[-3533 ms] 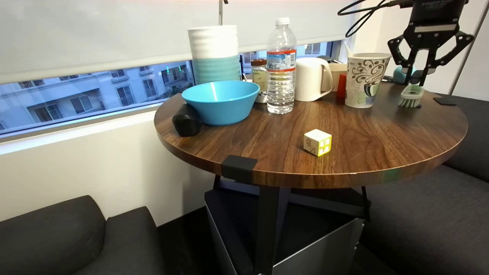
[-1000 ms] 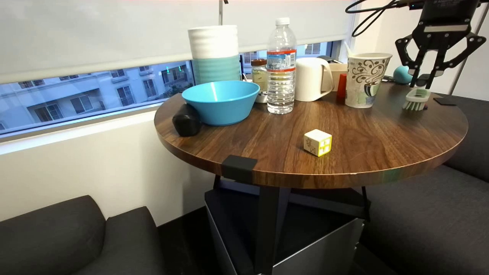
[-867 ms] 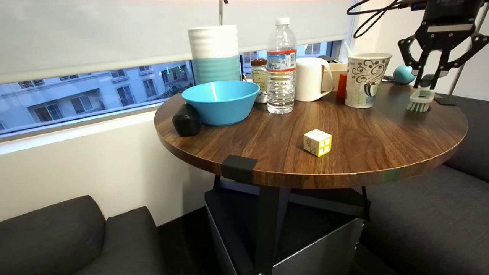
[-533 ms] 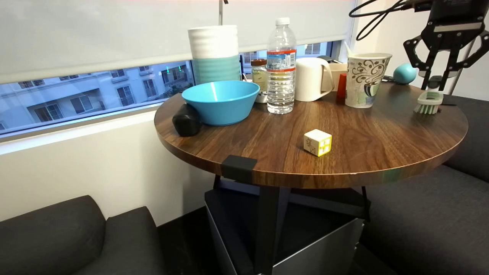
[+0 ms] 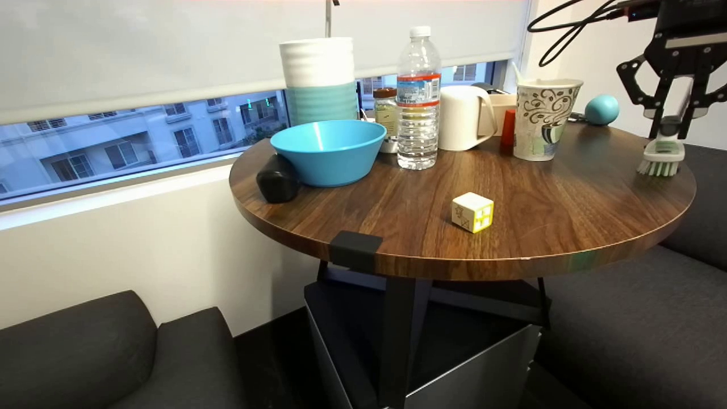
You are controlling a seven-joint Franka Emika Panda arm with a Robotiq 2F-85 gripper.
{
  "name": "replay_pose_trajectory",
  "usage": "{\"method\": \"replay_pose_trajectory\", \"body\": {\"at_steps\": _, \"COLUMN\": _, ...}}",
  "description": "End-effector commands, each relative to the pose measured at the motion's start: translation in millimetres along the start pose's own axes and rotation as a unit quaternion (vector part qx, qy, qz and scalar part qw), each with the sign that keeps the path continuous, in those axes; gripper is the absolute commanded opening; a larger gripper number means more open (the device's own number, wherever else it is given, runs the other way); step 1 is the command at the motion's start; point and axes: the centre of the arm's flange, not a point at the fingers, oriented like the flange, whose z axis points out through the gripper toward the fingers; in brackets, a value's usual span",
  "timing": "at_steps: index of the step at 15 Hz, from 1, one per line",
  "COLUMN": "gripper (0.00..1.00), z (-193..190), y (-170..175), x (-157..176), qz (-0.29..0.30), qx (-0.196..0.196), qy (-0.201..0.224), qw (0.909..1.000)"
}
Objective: Pick up the brush and sweep the small blue and orange things off of the table
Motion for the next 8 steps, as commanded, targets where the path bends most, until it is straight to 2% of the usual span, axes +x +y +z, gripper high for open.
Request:
{"method": "replay_pose_trajectory", "body": {"at_steps": 1, "gripper": 0.06, "z": 10, "y": -17, "x": 12, "qz": 0.001, "qx": 0.018, "qy": 0.013, "qw": 0.9997}}
{"method": "replay_pose_trajectory", "body": {"at_steps": 8, "gripper": 0.06, "z": -19, "y": -8, "x": 10, "qz": 0.003, "qx": -0.099, "qy": -0.025, "qw": 0.9948}}
